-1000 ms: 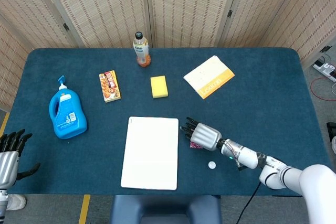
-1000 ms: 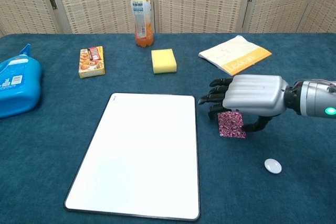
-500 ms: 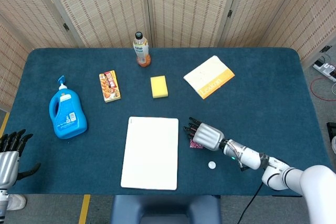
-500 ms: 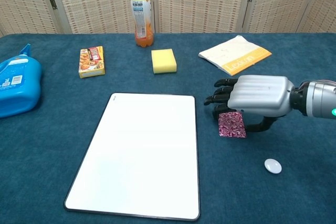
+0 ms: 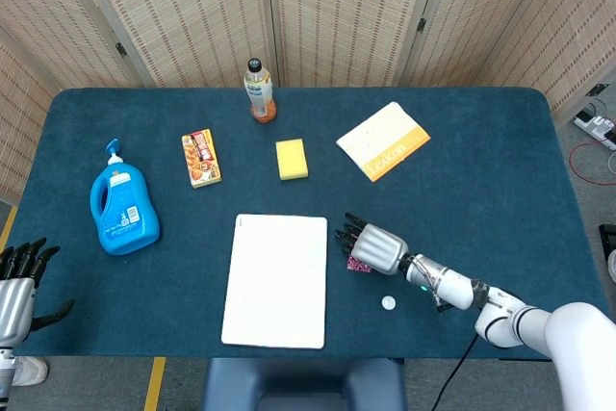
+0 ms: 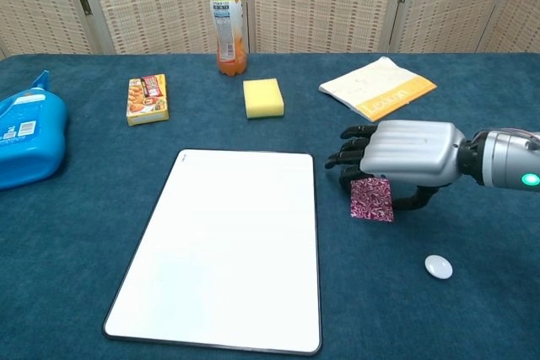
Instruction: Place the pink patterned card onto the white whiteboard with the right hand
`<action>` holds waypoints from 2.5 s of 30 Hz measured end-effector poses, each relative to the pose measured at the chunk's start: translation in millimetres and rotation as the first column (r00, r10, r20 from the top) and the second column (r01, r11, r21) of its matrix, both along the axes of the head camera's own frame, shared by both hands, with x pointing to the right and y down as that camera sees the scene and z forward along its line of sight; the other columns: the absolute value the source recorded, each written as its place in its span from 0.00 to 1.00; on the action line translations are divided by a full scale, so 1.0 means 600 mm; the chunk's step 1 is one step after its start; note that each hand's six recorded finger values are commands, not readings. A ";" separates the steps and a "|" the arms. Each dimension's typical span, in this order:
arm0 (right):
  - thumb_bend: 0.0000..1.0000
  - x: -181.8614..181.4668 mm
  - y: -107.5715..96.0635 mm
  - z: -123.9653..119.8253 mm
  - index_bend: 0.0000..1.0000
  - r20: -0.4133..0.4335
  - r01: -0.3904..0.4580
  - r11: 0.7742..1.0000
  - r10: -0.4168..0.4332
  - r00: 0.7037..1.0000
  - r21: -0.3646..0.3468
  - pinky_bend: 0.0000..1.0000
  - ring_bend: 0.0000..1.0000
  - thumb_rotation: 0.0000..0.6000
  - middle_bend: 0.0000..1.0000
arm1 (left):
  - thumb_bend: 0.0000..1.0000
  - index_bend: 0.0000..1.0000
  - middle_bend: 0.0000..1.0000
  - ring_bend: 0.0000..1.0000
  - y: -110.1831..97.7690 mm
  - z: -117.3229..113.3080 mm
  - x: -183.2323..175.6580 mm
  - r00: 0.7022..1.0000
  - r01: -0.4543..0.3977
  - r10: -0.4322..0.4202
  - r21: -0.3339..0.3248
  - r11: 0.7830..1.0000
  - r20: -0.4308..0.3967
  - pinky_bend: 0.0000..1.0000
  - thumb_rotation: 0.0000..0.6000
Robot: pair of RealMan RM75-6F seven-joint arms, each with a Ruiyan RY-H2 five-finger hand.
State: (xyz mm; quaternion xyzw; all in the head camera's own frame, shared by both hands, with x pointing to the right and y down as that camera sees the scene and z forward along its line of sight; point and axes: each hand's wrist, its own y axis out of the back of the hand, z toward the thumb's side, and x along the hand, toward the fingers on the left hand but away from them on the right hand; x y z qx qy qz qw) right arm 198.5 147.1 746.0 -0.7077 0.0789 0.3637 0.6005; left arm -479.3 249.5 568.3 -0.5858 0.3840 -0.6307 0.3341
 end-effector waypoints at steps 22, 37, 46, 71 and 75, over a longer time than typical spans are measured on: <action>0.33 0.010 -0.007 -0.011 0.41 0.006 -0.023 0.999 0.023 1.000 0.024 0.06 0.18 1.00 0.20 | 0.25 0.19 0.10 0.09 0.002 0.000 -0.003 1.000 0.002 -0.002 -0.002 1.000 -0.005 0.00 1.00; 0.33 -0.081 -0.018 -0.060 0.41 0.133 -0.020 1.000 0.019 0.991 0.009 0.06 0.19 1.00 0.20 | 0.25 0.19 0.10 0.09 -0.002 -0.005 0.002 1.000 -0.004 0.004 0.009 1.000 -0.005 0.00 1.00; 0.33 -0.182 0.000 -0.067 0.39 0.146 0.063 0.998 -0.062 0.987 -0.002 0.06 0.16 1.00 0.20 | 0.25 0.19 0.10 0.09 -0.004 -0.015 0.000 1.000 -0.004 0.004 0.022 1.000 0.003 0.00 1.00; 0.33 -0.088 0.005 -0.126 0.18 0.189 -0.022 1.000 0.019 0.982 0.011 0.04 0.15 1.00 0.19 | 0.25 0.19 0.10 0.09 -0.013 -0.018 0.017 0.999 -0.033 0.033 0.037 0.999 -0.006 0.00 1.00; 0.33 -0.021 0.025 -0.151 0.29 0.203 -0.055 0.998 0.057 0.978 -0.016 0.04 0.16 1.00 0.23 | 0.25 0.19 0.10 0.09 -0.016 -0.018 0.025 0.999 -0.044 0.045 0.036 0.998 -0.009 0.00 1.00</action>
